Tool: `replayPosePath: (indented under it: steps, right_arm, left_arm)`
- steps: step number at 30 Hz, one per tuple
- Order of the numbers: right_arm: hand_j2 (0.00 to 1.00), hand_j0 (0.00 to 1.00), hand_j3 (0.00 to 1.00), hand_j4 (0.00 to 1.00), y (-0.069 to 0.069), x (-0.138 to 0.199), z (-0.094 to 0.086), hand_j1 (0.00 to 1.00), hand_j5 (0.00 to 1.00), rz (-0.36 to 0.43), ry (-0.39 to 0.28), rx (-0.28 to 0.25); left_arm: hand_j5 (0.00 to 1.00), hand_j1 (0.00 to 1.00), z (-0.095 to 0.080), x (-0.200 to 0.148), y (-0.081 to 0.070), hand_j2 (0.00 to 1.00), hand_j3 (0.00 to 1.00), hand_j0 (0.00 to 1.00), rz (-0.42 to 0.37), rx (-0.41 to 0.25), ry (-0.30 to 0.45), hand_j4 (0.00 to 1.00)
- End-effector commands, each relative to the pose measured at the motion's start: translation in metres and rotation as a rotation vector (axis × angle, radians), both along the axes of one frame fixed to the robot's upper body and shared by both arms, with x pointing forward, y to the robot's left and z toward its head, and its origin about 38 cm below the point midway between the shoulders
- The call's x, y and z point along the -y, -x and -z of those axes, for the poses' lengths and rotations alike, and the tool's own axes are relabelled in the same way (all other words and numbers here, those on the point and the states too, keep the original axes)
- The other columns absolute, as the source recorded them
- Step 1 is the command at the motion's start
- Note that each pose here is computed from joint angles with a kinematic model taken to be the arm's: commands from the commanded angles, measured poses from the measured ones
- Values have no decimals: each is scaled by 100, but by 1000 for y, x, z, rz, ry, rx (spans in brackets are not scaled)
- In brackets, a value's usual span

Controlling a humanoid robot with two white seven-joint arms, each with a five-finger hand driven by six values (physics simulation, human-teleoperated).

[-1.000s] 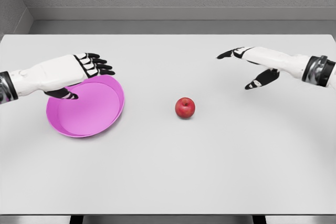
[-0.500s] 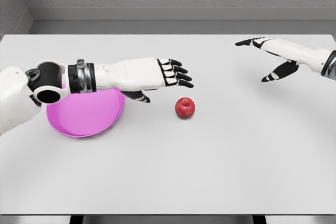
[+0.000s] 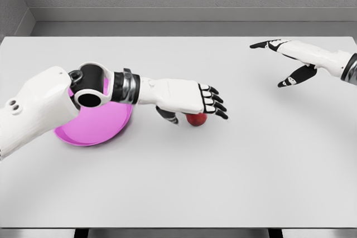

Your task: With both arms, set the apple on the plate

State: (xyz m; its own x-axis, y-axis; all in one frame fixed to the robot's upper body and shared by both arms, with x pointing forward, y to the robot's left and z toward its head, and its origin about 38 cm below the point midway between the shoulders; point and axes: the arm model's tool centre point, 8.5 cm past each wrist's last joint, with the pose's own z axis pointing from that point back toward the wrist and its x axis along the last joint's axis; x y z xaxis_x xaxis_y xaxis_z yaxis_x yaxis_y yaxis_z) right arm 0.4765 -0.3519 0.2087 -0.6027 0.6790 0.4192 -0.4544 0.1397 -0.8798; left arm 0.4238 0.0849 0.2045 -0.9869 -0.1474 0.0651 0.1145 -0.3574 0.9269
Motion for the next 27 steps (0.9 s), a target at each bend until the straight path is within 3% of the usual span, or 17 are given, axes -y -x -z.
replayPosePath:
  steps: [1, 10, 13, 17, 27]
  right_arm:
    - [100, 100, 100, 100, 0, 0, -1, 100, 100, 3, -8, -1]
    - [100, 100, 100, 100, 0, 0, -1, 100, 100, 2, -5, 0]
    - [100, 100, 100, 100, 0, 0, 0, 100, 100, 1, -6, -2]
    - [100, 100, 100, 100, 0, 0, 0, 100, 100, 1, -6, -2]
    - [100, 100, 100, 100, 0, 0, 0, 100, 100, 2, -5, -2]
  left_arm:
    - [100, 100, 10, -8, -13, 100, 100, 100, -53, -27, -15, 100]
    - [100, 100, 11, 2, -17, 100, 100, 100, -51, -31, -9, 100]
    - [98, 98, 16, 3, -15, 98, 98, 98, -47, -41, -25, 98]
    - [98, 98, 35, 3, -30, 98, 98, 98, -97, -61, -66, 98]
    - [93, 93, 33, 18, -25, 93, 93, 93, -68, -64, -48, 93]
